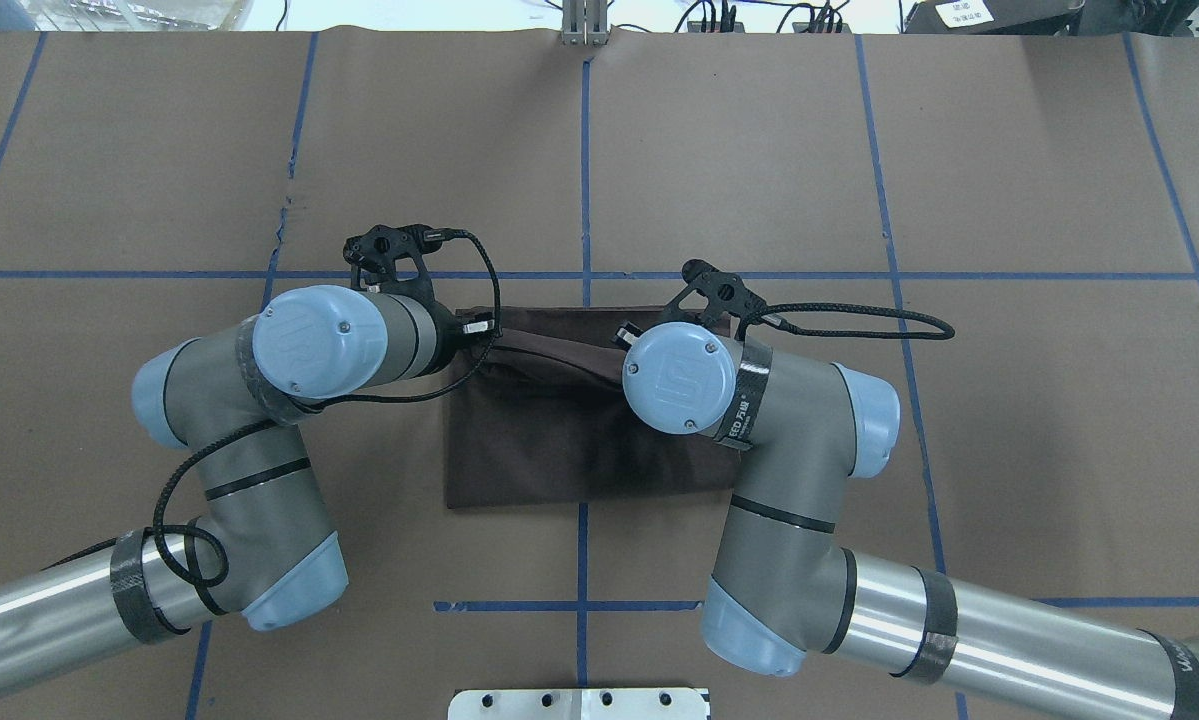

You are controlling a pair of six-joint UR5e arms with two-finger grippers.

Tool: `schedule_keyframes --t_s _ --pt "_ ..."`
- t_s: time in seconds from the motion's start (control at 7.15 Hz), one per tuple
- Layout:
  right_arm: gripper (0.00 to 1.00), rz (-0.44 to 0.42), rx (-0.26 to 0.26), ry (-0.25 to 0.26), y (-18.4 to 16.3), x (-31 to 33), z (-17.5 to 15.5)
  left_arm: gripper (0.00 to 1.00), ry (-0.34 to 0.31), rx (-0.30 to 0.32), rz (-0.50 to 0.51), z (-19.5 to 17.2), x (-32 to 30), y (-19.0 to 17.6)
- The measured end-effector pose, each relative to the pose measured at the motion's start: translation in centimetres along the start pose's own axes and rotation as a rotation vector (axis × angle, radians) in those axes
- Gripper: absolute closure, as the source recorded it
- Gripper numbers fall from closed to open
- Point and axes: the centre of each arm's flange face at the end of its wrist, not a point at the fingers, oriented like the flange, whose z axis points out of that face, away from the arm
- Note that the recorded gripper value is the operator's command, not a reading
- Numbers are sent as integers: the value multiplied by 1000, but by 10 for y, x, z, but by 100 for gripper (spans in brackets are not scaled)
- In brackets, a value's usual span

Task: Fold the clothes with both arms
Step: 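Lay the folded edge down on the shirt with both grippers, then open the right gripper and raise it away from the shirt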

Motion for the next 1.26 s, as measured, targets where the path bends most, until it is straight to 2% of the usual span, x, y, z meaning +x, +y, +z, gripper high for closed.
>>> schedule_keyframes --t_s 0.28,0.56,0.84,0.98,1.26 --pt "0 -73 -21 -43 2 -15 -24 0 51 -43 83 -21 -11 -12" --pt "0 -200 -50 -65 40 -21 -35 0 57 -46 99 -26 -17 -17" --pt "0 -318 -42 -44 60 -15 -21 0 56 -46 99 -27 -18 -17" --pt "0 -370 -27 -28 54 -14 -11 0 56 -46 97 -27 -19 -17" --pt "0 -428 19 19 16 -16 13 0 57 -46 94 -27 -18 -17"
